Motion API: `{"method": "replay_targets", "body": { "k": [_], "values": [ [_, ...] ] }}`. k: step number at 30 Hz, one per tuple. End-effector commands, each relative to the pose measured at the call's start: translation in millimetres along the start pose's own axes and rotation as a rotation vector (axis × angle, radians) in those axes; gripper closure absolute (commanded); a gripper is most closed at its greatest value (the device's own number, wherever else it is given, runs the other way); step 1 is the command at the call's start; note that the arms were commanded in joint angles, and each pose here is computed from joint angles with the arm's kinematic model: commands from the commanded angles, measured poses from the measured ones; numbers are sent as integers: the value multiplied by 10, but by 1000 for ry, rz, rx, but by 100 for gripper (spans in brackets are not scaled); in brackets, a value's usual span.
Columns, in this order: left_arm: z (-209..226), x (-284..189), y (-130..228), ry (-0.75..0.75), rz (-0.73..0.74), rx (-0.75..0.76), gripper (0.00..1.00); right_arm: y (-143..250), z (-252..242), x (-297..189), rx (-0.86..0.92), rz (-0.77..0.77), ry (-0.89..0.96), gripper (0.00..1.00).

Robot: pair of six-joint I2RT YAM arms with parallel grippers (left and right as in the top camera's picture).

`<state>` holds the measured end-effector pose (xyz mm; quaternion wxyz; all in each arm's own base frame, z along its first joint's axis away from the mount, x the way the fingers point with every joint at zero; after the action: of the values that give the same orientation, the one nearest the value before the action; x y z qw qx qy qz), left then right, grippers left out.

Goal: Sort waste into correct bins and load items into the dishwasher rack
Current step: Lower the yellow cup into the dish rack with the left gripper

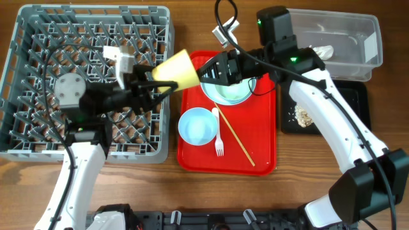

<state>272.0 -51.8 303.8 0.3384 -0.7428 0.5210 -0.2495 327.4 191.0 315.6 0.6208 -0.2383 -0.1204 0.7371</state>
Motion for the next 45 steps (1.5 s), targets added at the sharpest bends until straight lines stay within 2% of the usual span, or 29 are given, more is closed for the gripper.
{"method": "replay_targets", "body": {
  "k": [1, 4, 5, 6, 11, 15, 17, 19, 23, 26, 30, 40, 45],
  "values": [
    [110, -152, -41, -76, -38, 22, 69, -89, -135, -185, 9, -85, 134, 45],
    [250, -244, -5, -182, -75, -19, 76, -133, -258, -378, 29, -152, 240, 45],
    [343, -297, 20, -268, -102, -49, 83, -133, -320, -477, 39, -176, 293, 45],
    [414, -338, 35, -342, -130, -85, 96, -114, -364, -541, 50, -183, 332, 45],
    [581, -477, 67, -578, -218, -171, 96, 70, -580, -776, 125, -161, 589, 46],
    [518, -561, 81, -726, -251, -188, 96, 243, -583, -1025, 160, -129, 856, 46],
    [428, -637, 86, -855, -241, -209, 96, 307, -497, -1193, 162, -141, 977, 46],
    [297, -734, 76, -1010, -217, -253, 96, 355, -392, -1342, 162, -166, 1048, 46],
    [46, -870, -4, -1214, -179, -344, 96, 429, -259, -1502, 181, -201, 1091, 46],
    [-5, -894, 21, -1253, -140, -393, 96, 468, -252, -1532, 204, -194, 1103, 46],
    [161, -952, 159, -1365, -60, -483, 96, 492, -271, -1566, 218, -184, 1160, 46],
    [918, -939, 340, -1457, 83, -622, 96, 498, -270, -1563, 221, -181, 1159, 46],
    [1101, -968, 438, -1517, 134, -656, 96, 503, -270, -1562, 225, -179, 1159, 46]
  ]
}}
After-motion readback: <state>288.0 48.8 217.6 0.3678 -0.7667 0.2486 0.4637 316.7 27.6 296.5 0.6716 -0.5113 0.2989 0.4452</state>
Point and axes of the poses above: each gripper's point midway between its finger pads, its own x axis out along the fingers, its own z axis along the line the jaws close on, y = z × x, the point moved 10 cm from there along -x, back along the fingers, and after that the axes turned 7 degrees about -x, right-handed, at the moved point
